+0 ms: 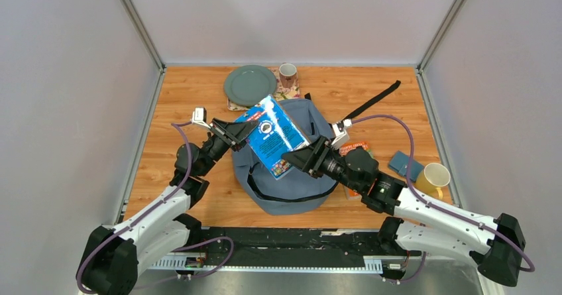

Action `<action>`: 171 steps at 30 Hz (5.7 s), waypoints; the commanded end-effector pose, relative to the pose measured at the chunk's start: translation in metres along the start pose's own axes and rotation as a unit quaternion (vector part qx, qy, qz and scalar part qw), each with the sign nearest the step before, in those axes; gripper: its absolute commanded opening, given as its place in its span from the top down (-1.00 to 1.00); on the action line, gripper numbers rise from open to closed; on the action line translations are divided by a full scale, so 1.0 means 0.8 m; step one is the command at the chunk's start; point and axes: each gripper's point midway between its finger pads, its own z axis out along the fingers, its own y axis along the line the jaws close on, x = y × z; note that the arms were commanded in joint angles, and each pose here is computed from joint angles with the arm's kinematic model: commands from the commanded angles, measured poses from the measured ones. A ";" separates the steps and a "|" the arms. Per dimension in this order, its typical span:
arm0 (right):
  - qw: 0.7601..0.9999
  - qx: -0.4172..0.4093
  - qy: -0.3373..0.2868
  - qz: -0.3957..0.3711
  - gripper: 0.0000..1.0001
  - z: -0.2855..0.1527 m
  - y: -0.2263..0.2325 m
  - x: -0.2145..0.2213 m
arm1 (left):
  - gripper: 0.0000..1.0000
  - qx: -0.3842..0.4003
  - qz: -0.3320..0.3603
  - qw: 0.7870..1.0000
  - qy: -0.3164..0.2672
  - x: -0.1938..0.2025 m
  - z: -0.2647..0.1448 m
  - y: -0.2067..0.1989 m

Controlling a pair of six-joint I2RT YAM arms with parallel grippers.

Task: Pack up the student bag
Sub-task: Pick up the book at the corner of the board, then place the book in the student bag.

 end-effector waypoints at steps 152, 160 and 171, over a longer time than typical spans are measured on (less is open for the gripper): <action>0.963 0.090 -0.101 0.231 1.00 0.039 -0.074 -0.025 | 1.00 -0.179 0.712 0.672 0.096 0.125 0.037 -0.082; 0.944 0.172 -0.122 0.254 0.55 0.076 -0.155 -0.002 | 1.00 -0.161 0.670 0.718 0.097 0.117 0.017 -0.094; 0.947 0.268 -0.050 0.172 -0.15 0.067 -0.208 0.038 | 1.00 -0.170 0.669 0.714 0.121 0.123 0.011 -0.080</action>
